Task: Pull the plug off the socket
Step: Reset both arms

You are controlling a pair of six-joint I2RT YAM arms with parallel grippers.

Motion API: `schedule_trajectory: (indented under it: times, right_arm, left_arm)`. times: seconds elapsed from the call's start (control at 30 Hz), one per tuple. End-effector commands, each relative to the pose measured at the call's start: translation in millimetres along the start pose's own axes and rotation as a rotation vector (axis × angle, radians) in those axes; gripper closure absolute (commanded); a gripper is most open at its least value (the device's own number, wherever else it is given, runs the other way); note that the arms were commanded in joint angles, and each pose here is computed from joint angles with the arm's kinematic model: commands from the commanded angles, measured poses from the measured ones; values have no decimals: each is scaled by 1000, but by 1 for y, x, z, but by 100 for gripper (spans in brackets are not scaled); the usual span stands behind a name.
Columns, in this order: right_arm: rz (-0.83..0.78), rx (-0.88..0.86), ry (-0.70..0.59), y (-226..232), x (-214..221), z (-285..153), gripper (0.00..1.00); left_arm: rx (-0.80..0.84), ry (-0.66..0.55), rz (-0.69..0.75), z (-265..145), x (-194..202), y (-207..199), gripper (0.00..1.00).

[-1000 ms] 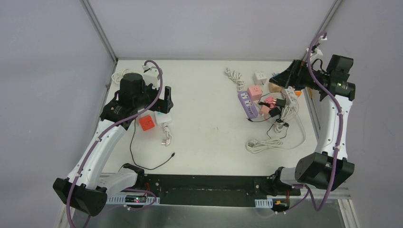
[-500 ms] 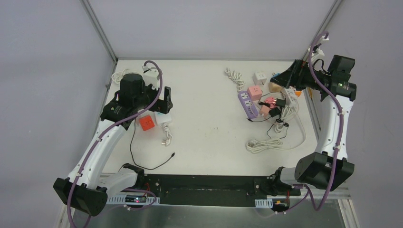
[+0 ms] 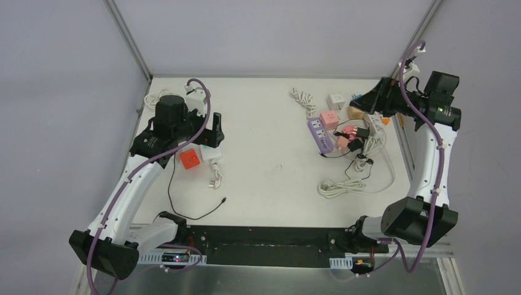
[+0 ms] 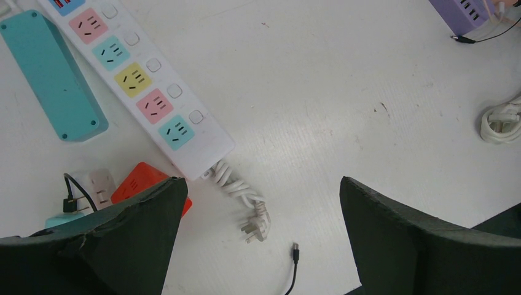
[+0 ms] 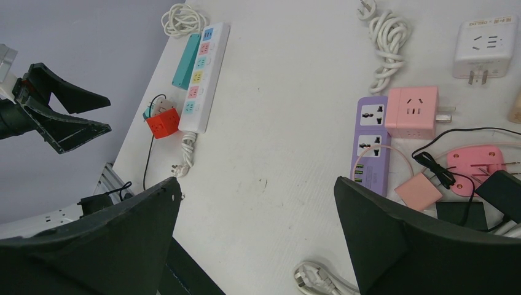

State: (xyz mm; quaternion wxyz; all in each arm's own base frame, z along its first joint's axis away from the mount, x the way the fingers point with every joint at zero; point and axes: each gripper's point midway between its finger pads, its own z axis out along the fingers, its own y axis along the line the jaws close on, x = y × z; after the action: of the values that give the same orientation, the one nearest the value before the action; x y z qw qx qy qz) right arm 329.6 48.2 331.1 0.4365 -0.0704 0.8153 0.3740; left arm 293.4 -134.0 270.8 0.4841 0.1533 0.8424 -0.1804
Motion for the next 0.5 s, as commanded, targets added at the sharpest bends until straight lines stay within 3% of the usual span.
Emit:
schedule_trajectory:
  times: [0.0, 0.47]
  right_arm:
    - [-43, -9, -40, 8, -10, -6, 0]
    - [-37, 31, -44, 0, -9, -5, 0]
  left_arm:
    - [5, -44, 23, -1, -10, 1, 1]
    - [5, -45, 23, -2, -9, 1, 1]
